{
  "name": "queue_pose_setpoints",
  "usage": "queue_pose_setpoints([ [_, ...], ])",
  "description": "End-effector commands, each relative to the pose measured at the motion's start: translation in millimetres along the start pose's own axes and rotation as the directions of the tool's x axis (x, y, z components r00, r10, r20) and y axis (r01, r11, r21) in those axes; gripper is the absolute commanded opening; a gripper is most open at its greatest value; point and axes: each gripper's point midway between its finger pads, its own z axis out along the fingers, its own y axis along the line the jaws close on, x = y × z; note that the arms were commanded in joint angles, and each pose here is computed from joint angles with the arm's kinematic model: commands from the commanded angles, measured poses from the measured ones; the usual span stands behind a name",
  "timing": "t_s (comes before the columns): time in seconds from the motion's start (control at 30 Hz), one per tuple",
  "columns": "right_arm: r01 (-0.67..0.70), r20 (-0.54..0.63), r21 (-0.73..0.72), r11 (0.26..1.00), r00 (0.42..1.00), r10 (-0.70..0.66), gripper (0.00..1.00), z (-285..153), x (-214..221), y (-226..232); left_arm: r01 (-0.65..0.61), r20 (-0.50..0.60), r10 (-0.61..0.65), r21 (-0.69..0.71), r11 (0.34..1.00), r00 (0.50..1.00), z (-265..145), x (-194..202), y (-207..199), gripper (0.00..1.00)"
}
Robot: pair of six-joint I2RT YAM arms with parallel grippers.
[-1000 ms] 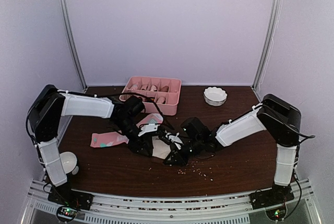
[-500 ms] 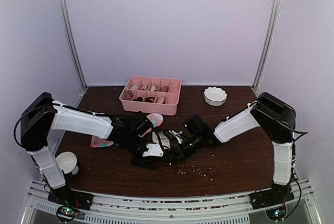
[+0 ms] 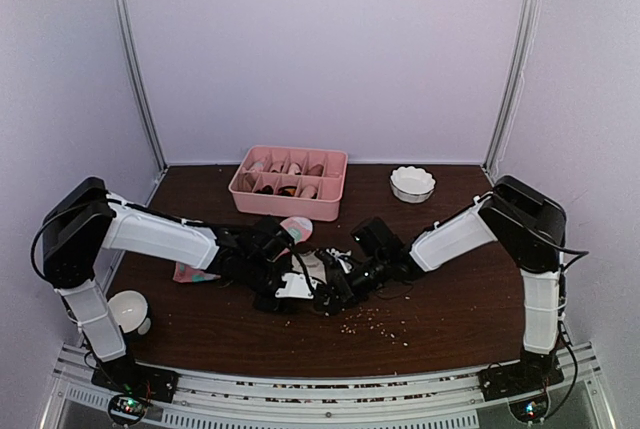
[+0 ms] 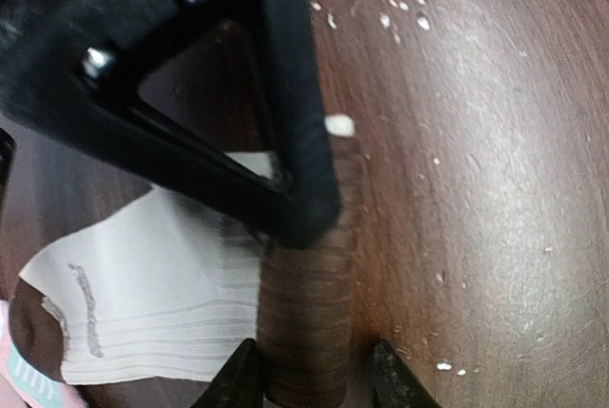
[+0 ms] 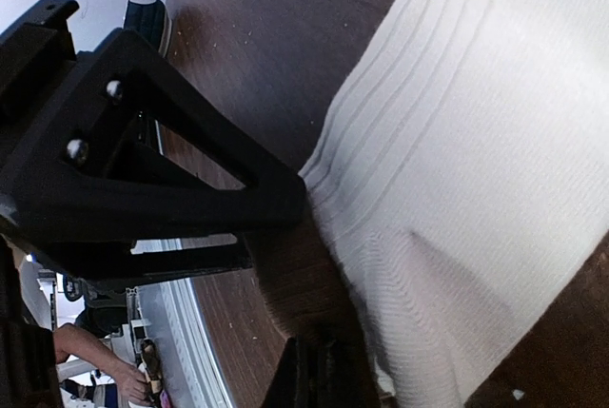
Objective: Roll the socks
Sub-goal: Roll the sock at the center of the board.
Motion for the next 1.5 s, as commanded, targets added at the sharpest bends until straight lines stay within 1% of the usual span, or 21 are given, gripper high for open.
queue_pose_setpoints([
  [0.0, -0.175, -0.066, 0.161, 0.971, 0.98, 0.187, 0.0, 1, 41, -58, -0.024, 0.004, 0.024, -0.004, 1.0, 1.0, 1, 3, -5, 0.39],
  [0.27, -0.18, -0.062, 0.149, 0.972, 0.98, 0.191, 0.0, 1, 39, -56, -0.028, -0.004, 0.028, -0.018, 0.999, 1.0, 9, -1, 2, 0.38],
  [0.37, -0.185, -0.059, 0.142, 0.972, 0.979, 0.195, 0.0, 0, 40, -54, -0.022, -0.014, 0.022, 0.0, 1.0, 1.0, 15, 0, 1, 0.34],
  [0.43, -0.192, -0.052, 0.135, 0.972, 0.978, 0.2, 0.0, -1, 40, -53, -0.019, -0.019, 0.019, 0.011, 1.0, 1.0, 18, 1, -2, 0.3],
  [0.53, -0.193, -0.037, 0.118, 0.974, 0.979, 0.199, 0.0, -2, 35, -48, -0.014, -0.029, 0.015, 0.029, 0.999, 0.999, 23, 2, -5, 0.18],
  [0.63, -0.182, -0.019, 0.115, 0.976, 0.982, 0.186, 0.0, -4, 30, -44, 0.017, -0.045, -0.013, 0.076, 0.997, 0.999, 28, 3, -10, 0.02],
  [0.7, -0.15, 0.003, 0.142, 0.979, 0.989, 0.151, 0.08, -9, 26, -44, 0.052, -0.051, -0.046, 0.129, 0.99, 0.998, 31, 5, -19, 0.0],
  [0.73, -0.125, 0.018, 0.164, 0.979, 0.992, 0.124, 0.21, -13, 24, -44, 0.071, -0.051, -0.063, 0.161, 0.984, 0.997, 32, 5, -23, 0.0],
  [0.77, -0.093, 0.042, 0.195, 0.976, 0.995, 0.087, 0.29, -19, 20, -45, 0.093, -0.05, -0.085, 0.19, 0.977, 0.995, 32, 6, -27, 0.0],
  [0.87, -0.002, 0.123, 0.301, 0.954, 0.992, -0.037, 0.4, -43, 8, -45, 0.172, -0.032, -0.17, 0.28, 0.944, 0.985, 27, 4, -34, 0.0],
  [0.97, 0.065, 0.192, 0.4, 0.914, 0.969, -0.153, 0.5, -68, 0, -44, 0.252, -0.006, -0.267, 0.353, 0.901, 0.964, 21, 4, -34, 0.0],
  [1.0, 0.084, 0.211, 0.433, 0.898, 0.958, -0.192, 0.56, -77, -3, -43, 0.274, -0.005, -0.293, 0.371, 0.887, 0.956, 21, 5, -33, 0.0],
  [1.03, 0.096, 0.229, 0.469, 0.878, 0.947, -0.226, 0.84, -86, -5, -43, 0.29, -0.004, -0.314, 0.391, 0.874, 0.949, 20, 5, -33, 0.0],
  [1.07, 0.102, 0.245, 0.513, 0.852, 0.934, -0.259, 1.0, -96, -7, -45, 0.306, -0.008, -0.332, 0.405, 0.861, 0.943, 20, 6, -33, 0.0],
  [1.2, 0.077, 0.358, 0.668, 0.74, 0.839, -0.41, 1.0, -150, -20, -39, 0.355, -0.009, -0.397, 0.465, 0.811, 0.918, 17, 4, -32, 0.0],
  [1.23, 0.049, 0.401, 0.688, 0.724, 0.805, -0.437, 1.0, -165, -23, -35, 0.371, -0.013, -0.416, 0.479, 0.796, 0.909, 17, 4, -32, 0.0],
  [1.27, -0.032, 0.468, 0.718, 0.695, 0.762, -0.448, 1.0, -184, -28, -38, 0.383, -0.011, -0.435, 0.492, 0.782, 0.901, 16, 4, -30, 0.0],
  [1.33, -0.146, 0.553, 0.713, 0.686, 0.719, -0.421, 0.99, -206, -32, -42, 0.414, -0.031, -0.469, 0.523, 0.745, 0.883, 17, 7, -32, 0.0],
  [1.37, -0.15, 0.564, 0.705, 0.693, 0.712, -0.419, 1.0, -209, -33, -43, 0.424, -0.042, -0.478, 0.535, 0.731, 0.877, 18, 8, -33, 0.0],
  [1.4, -0.11, 0.555, 0.69, 0.715, 0.715, -0.425, 1.0, -204, -35, -40, 0.437, -0.055, -0.488, 0.542, 0.718, 0.871, 19, 11, -33, 0.0],
  [1.47, 0.078, 0.479, 0.657, 0.75, 0.724, -0.496, 0.99, -182, -39, -21, 0.461, -0.082, -0.504, 0.548, 0.698, 0.86, 22, 15, -32, 0.0],
])
